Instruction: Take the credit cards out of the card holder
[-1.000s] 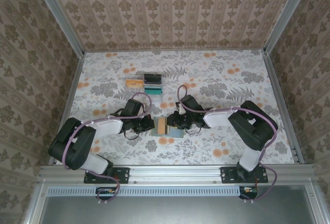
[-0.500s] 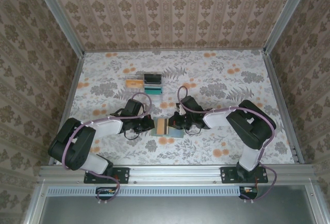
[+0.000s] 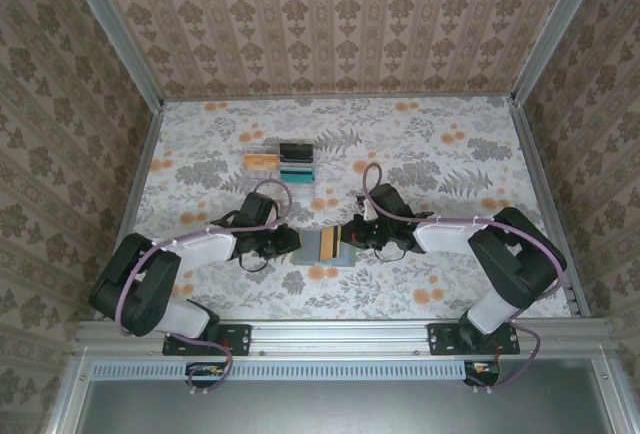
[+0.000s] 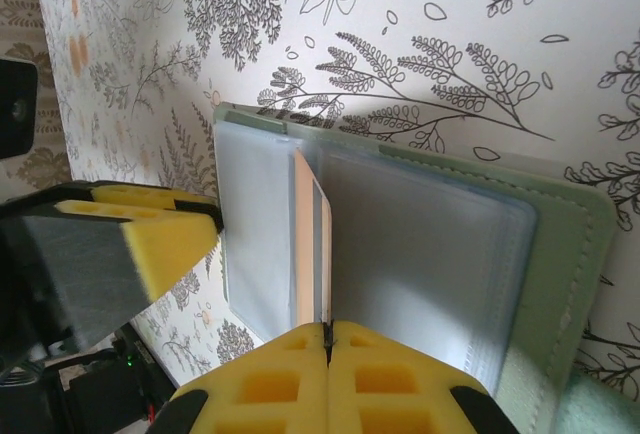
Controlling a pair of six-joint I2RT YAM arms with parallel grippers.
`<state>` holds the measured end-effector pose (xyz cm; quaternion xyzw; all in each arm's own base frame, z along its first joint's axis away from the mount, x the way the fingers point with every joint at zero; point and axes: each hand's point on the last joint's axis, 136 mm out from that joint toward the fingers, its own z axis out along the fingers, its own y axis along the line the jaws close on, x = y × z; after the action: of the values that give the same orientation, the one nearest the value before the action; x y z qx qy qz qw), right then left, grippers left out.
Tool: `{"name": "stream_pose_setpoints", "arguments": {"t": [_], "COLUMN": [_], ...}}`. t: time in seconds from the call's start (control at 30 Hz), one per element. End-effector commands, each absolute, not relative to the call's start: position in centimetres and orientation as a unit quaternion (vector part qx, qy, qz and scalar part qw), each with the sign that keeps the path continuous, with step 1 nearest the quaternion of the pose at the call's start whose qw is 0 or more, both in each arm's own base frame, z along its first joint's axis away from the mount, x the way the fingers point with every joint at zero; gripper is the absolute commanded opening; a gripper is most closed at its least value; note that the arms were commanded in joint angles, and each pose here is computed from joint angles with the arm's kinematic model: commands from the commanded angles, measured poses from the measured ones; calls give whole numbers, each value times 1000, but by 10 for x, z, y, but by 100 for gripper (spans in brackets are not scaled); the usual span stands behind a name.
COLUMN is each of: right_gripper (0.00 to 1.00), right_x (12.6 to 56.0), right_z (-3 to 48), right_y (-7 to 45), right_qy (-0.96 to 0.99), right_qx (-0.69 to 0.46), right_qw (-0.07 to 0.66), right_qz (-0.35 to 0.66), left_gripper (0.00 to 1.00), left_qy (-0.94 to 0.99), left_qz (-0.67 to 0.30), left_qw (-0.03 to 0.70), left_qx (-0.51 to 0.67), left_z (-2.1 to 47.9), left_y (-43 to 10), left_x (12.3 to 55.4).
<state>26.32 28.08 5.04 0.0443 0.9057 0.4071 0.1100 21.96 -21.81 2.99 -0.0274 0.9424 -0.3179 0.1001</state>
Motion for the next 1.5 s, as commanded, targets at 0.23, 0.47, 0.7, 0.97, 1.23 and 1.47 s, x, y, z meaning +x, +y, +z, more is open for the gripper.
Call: {"name": "stream_pose_setpoints", "arguments": {"t": [0.23,0.47,0.7,0.97,1.23,1.47], "right_gripper": [0,0,0,0,0,0], "right_x": [259,269,280,291,297,301], "right_z": [91,148,189,199,188,177], "right_y": [271,271,277,288,292,293], "right_qy": [890,850,818,799,804,810], "right_qx": [16,-6,-26,-24,-20,-15], "right_qw": [145,188,212,213,202,196], "right_qz": [432,493,534,562,559,553], "left_gripper": [68,67,61,51,34,14], "left_qy": [898,835,798,792,785,781], "left_qz": [-404,-516,-570,-588,-600,-605], "left_qw": [167,179,187,162,155,156], "left_qx": [-52,-65,-60,-32,-21,-14], "left_z": [102,143,170,175,180,186], "left_y": [-227,-251,-264,-280,-284,-285], "left_x": [242,255,263,252,247,245]}}
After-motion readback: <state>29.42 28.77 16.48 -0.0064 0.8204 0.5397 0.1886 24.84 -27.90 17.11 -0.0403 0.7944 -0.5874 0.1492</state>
